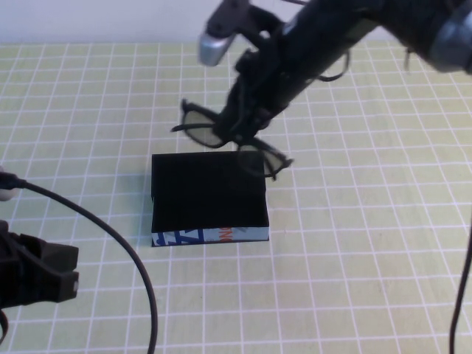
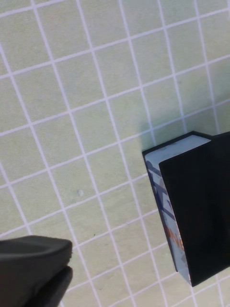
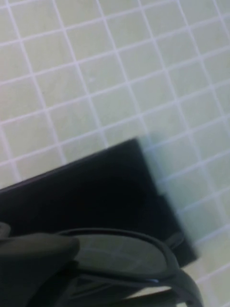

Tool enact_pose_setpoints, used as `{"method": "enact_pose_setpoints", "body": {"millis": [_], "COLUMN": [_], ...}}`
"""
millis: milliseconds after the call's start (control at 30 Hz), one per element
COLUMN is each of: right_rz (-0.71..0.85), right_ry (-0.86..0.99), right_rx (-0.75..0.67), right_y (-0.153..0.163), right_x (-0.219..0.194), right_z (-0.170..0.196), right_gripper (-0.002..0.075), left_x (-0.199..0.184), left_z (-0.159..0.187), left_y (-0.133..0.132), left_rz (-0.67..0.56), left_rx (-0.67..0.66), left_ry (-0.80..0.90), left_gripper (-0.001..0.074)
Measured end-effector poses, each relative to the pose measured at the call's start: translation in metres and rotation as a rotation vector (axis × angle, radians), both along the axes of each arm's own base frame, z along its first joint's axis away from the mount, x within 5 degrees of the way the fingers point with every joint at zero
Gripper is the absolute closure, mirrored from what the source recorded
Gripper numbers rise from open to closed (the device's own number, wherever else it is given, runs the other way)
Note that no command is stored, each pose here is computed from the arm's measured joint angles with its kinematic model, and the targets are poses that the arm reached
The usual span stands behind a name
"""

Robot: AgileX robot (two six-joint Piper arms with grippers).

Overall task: Return glasses to glasses case
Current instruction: Place the glasses in the glasses case

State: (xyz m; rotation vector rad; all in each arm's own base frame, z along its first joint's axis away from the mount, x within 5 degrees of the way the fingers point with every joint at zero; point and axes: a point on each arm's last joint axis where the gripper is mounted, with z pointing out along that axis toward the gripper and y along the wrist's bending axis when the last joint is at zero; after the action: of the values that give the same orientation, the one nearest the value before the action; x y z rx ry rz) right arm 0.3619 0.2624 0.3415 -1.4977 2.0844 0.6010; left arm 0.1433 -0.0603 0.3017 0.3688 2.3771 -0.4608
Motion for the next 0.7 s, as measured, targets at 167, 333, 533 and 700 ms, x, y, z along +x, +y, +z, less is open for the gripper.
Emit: {"method": "enact_pose_setpoints", "body": {"millis": [167, 333, 533, 700], "right_rz": [0.109, 0.189, 0.202, 0.216], "right_ry": [-0.04, -0.03, -0.013, 0.004], "right_rx": [-0.041, -0.099, -0.202, -0.233], "right_y": [0.036, 0.055, 0.057, 0.059], "right_x": [-0.013, -0.012, 0.001, 0.006], "right_z": [-0.01, -0.042, -0.081, -0.099], "right_gripper": [0.0726, 0.0726, 0.0726, 0.0726], "left_x": [0.0, 0.0, 0.0, 0.0], "left_z": [0.0, 0.0, 0.0, 0.0], "left_y": [0.0, 0.0, 0.0, 0.0], "left_rz": [0.0, -0.001, -0.003, -0.003], "left_rx": [0.0, 0.001, 0.002, 0.001], "left_ry": [0.0, -0.001, -0.002, -0.002], "left_gripper": [0.0738, 0.0738, 0.0738, 0.0738]}}
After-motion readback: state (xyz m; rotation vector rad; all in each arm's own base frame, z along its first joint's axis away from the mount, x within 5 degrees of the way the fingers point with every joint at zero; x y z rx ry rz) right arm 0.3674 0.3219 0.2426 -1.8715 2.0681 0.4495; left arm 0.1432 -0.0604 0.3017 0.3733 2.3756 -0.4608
